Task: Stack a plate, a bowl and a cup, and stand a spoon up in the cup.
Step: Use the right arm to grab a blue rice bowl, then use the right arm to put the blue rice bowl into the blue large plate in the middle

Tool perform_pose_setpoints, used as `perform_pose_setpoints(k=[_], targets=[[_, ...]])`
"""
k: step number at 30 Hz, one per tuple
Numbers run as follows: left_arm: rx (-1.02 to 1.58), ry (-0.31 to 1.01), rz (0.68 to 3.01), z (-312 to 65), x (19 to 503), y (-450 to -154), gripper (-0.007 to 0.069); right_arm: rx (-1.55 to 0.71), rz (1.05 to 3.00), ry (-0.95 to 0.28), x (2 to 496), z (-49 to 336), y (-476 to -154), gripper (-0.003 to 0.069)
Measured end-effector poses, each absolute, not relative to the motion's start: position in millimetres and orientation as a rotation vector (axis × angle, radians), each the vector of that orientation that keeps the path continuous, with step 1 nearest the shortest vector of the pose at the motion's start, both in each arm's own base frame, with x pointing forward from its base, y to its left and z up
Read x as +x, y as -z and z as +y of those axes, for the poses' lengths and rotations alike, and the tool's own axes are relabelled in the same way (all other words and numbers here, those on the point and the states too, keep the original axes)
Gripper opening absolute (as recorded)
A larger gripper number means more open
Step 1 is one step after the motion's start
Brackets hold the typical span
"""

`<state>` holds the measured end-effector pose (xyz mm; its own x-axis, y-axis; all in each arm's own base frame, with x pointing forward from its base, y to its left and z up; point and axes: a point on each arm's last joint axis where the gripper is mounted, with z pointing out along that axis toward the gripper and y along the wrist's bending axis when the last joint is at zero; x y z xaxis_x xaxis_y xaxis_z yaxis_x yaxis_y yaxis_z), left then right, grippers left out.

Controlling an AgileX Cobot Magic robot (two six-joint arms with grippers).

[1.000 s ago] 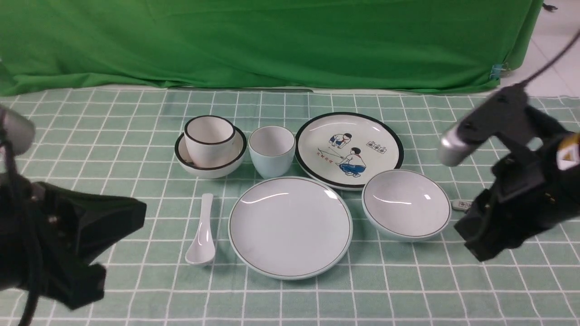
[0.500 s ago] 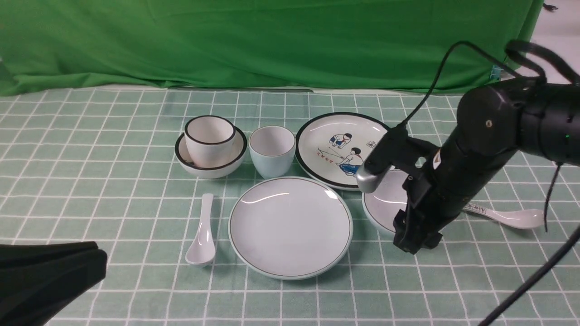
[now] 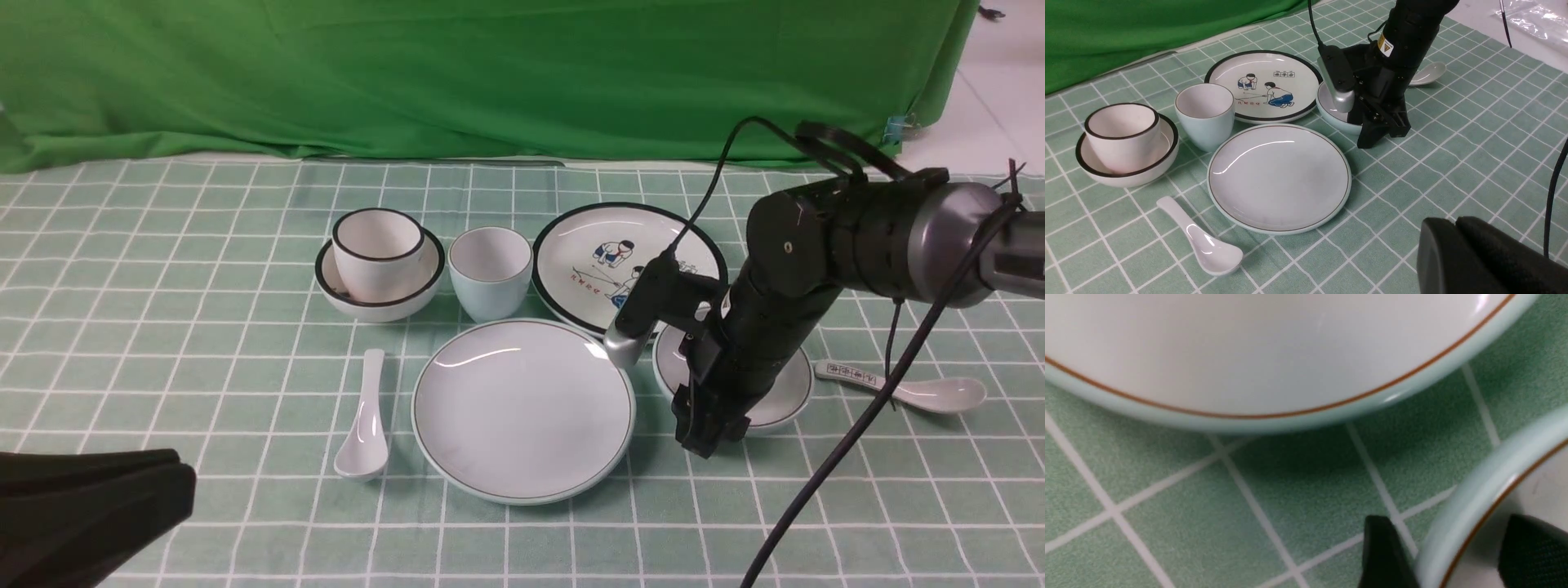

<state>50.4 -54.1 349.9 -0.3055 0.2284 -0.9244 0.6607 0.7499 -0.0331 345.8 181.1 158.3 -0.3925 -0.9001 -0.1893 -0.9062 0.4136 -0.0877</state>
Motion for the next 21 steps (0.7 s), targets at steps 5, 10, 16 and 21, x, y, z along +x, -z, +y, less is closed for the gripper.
perform_pose_setpoints(k=[5, 10, 16, 21], targets=[[0.693, 0.514, 1.891, -54.5, 49.2, -348.6, 0.0017, -1.595, 2.453, -0.05, 344.8, 182.1, -167.4, 0.0237], [0.695, 0.516, 1.894, -54.6, 48.9, -348.5, 0.0017, -1.56, 2.465, -0.031, 340.4, 181.9, -183.8, 0.0139], [0.688, 0.512, 1.89, -54.3, 49.4, -348.9, 0.0017, -1.47, 2.43, -0.095, 304.0, 213.6, -229.5, 0.0095], [0.687, 0.499, 1.876, -53.9, 50.3, -349.9, 0.0017, -1.58, 2.225, -0.165, 269.7, 268.5, -235.2, 0.0095]])
